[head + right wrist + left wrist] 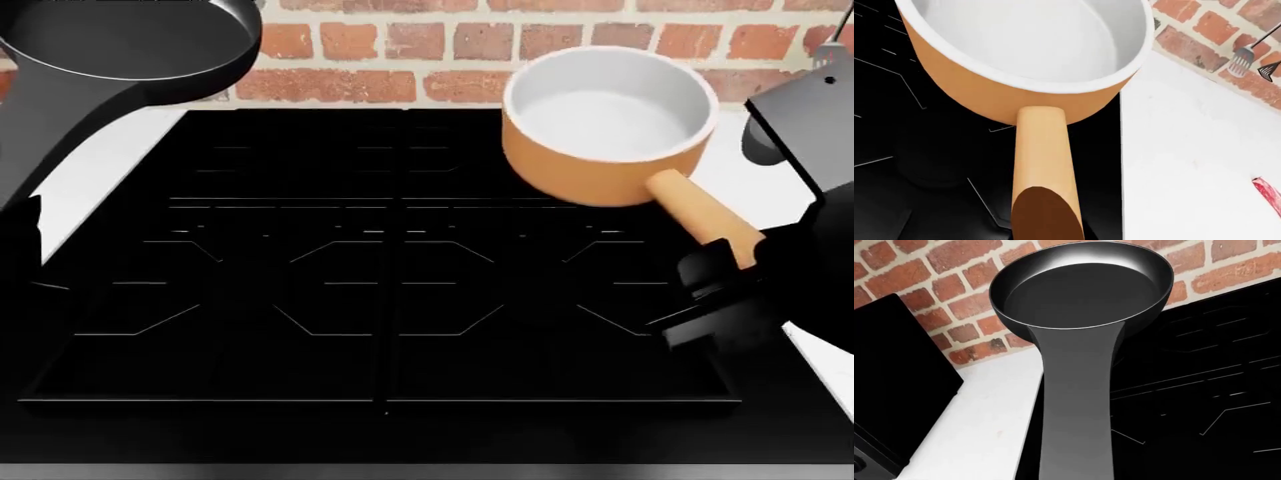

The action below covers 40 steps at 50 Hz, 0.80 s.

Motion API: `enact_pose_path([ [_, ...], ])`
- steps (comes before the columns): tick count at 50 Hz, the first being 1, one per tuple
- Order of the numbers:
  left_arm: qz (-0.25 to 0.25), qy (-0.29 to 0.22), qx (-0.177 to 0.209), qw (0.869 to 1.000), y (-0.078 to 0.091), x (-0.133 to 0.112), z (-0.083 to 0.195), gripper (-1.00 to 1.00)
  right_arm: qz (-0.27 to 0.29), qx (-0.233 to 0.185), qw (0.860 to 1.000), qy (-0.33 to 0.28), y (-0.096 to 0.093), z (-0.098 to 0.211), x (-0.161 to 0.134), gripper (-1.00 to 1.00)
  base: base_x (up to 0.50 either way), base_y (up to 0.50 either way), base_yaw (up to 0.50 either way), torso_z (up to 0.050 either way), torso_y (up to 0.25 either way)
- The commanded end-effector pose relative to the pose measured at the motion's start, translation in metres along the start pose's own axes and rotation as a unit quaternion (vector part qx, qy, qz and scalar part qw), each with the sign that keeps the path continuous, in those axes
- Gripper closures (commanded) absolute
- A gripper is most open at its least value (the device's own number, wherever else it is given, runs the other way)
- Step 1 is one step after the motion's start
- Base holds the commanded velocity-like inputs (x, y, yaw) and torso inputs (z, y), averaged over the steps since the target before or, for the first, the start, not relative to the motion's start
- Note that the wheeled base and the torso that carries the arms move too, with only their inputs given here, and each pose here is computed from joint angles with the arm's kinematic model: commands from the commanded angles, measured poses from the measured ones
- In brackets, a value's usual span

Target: Place both pans onto different burners. Then place the chili pepper and the bacon on different pans.

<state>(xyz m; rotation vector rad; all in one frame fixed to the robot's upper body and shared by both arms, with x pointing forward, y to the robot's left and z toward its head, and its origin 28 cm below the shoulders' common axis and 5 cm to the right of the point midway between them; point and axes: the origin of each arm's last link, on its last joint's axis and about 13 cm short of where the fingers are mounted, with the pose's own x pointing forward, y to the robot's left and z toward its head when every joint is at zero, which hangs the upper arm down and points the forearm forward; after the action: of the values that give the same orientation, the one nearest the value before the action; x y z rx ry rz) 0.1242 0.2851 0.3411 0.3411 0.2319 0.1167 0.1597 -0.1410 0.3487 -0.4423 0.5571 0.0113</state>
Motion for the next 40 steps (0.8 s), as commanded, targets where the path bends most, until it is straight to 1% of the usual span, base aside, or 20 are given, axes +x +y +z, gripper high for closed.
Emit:
enact_pose_path([
  [1, 0.046, -0.060, -0.016, 0.997, 0.008, -0.007, 0.011, 1.00, -0.038, -0.004, 0.999, -0.008, 0.002, 0.006, 0.011, 1.00, 0.00, 0.00, 0.00, 0.010, 0.011],
  [4, 0.046, -0.060, -0.016, 0.997, 0.008, -0.007, 0.011, 1.00, -0.039, -0.016, 0.999, 0.005, 0.004, 0.007, 0.015, 1.00, 0.00, 0.00, 0.00, 0.000, 0.004],
  [10, 0.047, -0.059, -0.016, 0.997, 0.009, -0.007, 0.009, 1.00, -0.040, -0.021, 0.999, 0.018, 0.007, 0.005, 0.020, 1.00, 0.00, 0.00, 0.00, 0.002, 0.004],
  [15, 0.047, -0.058, -0.016, 0.997, 0.009, -0.007, 0.009, 1.00, -0.025, -0.020, 0.999, 0.022, 0.011, 0.000, 0.027, 1.00, 0.00, 0.00, 0.00, 0.000, 0.004],
  [23, 0.046, -0.057, -0.016, 0.997, 0.009, -0.006, 0.009, 1.00, 0.000, -0.017, 1.000, 0.010, 0.020, 0.004, 0.039, 1.00, 0.00, 0.00, 0.00, 0.001, 0.004],
  [40, 0.047, -0.057, -0.017, 0.997, 0.009, -0.007, 0.009, 1.00, 0.030, -0.005, 0.999, 0.028, 0.031, -0.012, 0.066, 1.00, 0.00, 0.00, 0.00, 0.002, 0.004],
])
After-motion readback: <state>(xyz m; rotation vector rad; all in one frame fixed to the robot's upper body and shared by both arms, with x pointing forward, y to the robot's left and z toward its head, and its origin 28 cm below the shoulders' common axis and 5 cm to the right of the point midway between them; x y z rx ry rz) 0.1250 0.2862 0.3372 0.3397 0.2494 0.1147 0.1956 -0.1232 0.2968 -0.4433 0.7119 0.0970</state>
